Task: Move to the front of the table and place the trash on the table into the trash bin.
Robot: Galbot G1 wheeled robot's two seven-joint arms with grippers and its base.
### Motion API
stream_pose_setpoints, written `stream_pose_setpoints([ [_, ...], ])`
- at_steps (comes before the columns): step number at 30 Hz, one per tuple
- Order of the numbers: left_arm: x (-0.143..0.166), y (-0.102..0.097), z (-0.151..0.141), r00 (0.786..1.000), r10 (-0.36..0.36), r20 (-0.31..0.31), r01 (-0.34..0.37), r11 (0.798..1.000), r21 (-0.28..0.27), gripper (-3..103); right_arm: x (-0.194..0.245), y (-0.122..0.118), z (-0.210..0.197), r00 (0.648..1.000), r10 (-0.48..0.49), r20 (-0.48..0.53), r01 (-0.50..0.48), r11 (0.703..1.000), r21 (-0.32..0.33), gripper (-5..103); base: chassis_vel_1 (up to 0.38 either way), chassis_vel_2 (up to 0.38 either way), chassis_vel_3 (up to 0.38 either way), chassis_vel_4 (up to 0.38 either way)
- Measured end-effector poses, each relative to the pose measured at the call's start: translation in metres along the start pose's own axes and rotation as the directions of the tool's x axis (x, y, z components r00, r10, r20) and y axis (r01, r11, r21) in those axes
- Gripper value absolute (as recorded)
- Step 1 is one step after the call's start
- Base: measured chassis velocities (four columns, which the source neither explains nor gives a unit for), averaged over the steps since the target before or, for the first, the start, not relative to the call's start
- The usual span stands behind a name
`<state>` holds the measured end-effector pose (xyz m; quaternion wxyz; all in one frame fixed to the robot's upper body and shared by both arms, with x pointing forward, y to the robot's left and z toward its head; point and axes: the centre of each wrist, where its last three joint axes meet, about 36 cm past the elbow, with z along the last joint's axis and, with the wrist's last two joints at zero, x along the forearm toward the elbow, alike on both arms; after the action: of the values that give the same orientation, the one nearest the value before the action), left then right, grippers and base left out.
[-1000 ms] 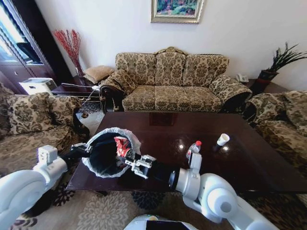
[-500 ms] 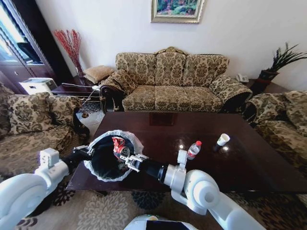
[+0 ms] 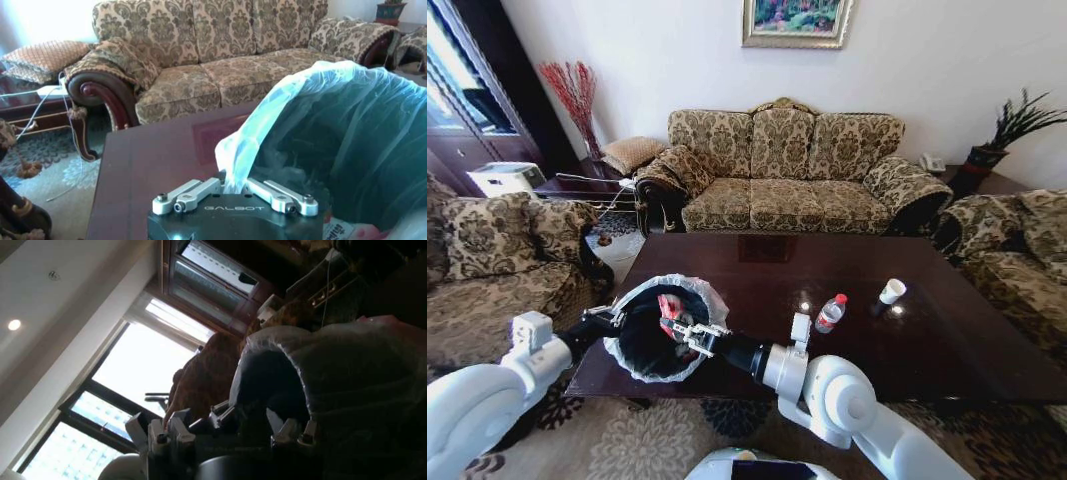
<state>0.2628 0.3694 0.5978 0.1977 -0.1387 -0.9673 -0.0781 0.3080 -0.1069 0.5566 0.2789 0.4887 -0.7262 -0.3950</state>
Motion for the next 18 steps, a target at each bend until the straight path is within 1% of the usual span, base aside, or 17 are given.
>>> stream_pose_setpoints([
  [3,0.0,0.0,0.0,1.0,0.001,-0.002,-0.001,1.0,0.001,0,-0.001,-0.001,0.001,1.0,0.008,0.007,-0.008,1.0,0.005,86,0.0,0.0,0.0,0.0],
  [4,0.0,0.0,0.0,1.0,0.0,-0.002,0.0,1.0,0.0,0,-0.001,-0.002,0.001,1.0,0.009,0.011,-0.009,1.0,0.014,86,0.0,0.0,0.0,0.0],
  [5,0.0,0.0,0.0,1.0,-0.001,-0.002,0.001,1.0,0.0,0,-0.001,-0.003,0.002,1.0,0.004,0.018,-0.004,0.999,0.039,91,0.0,0.0,0.0,0.0],
  [6,0.0,0.0,0.0,1.0,-0.001,-0.002,0.001,1.0,0.0,0,-0.001,-0.003,0.002,1.0,0.004,0.018,-0.004,0.999,0.039,91,0.0,0.0,0.0,0.0],
  [7,0.0,0.0,0.0,1.0,0.0,-0.002,0.0,1.0,0.0,0,0.0,-0.005,0.002,1.0,-0.002,0.024,0.001,0.998,0.061,96,0.0,0.0,0.0,0.0],
  [8,0.001,-0.001,0.0,1.0,0.002,-0.001,-0.002,1.0,0.0,0,0.002,-0.008,0.004,0.999,-0.026,0.044,0.021,0.993,0.115,99,0.0,0.0,0.0,0.0],
  [10,0.001,-0.001,0.0,1.0,0.003,-0.001,-0.003,1.0,0.0,0,0.002,-0.008,0.004,0.998,-0.032,0.049,0.025,0.992,0.123,99,0.0,0.0,0.0,0.0],
  [13,0.0,0.002,0.001,1.0,-0.009,0.007,0.009,1.0,0.003,0,0.01,-0.007,0.002,0.992,-0.074,0.101,0.052,0.978,0.203,100,0.0,0.0,0.0,0.0],
  [14,0.0,0.002,0.001,1.0,-0.009,0.007,0.009,1.0,0.003,0,0.01,-0.007,0.002,0.992,-0.074,0.101,0.052,0.978,0.203,100,0.0,0.0,0.0,0.0],
  [15,0.0,0.003,0.002,1.0,-0.016,0.01,0.016,1.0,0.003,0,0.014,-0.006,0.0,0.989,-0.089,0.118,0.056,0.966,0.254,100,0.0,0.0,0.0,0.0],
  [16,-0.001,0.004,0.001,1.0,-0.019,0.011,0.019,1.0,0.0,0,0.016,-0.006,-0.001,0.987,-0.101,0.126,0.061,0.956,0.288,100,0.0,0.0,0.0,0.0],
  [17,-0.001,0.005,0.001,1.0,-0.02,0.012,0.02,1.0,-0.001,0,0.018,-0.006,-0.002,0.985,-0.109,0.131,0.064,0.949,0.31,100,0.0,0.0,0.0,0.0],
  [18,-0.001,0.005,0.001,1.0,-0.02,0.012,0.02,1.0,-0.001,0,0.018,-0.006,-0.002,0.985,-0.109,0.131,0.064,0.949,0.31,100,0.0,0.0,0.0,0.0],
])
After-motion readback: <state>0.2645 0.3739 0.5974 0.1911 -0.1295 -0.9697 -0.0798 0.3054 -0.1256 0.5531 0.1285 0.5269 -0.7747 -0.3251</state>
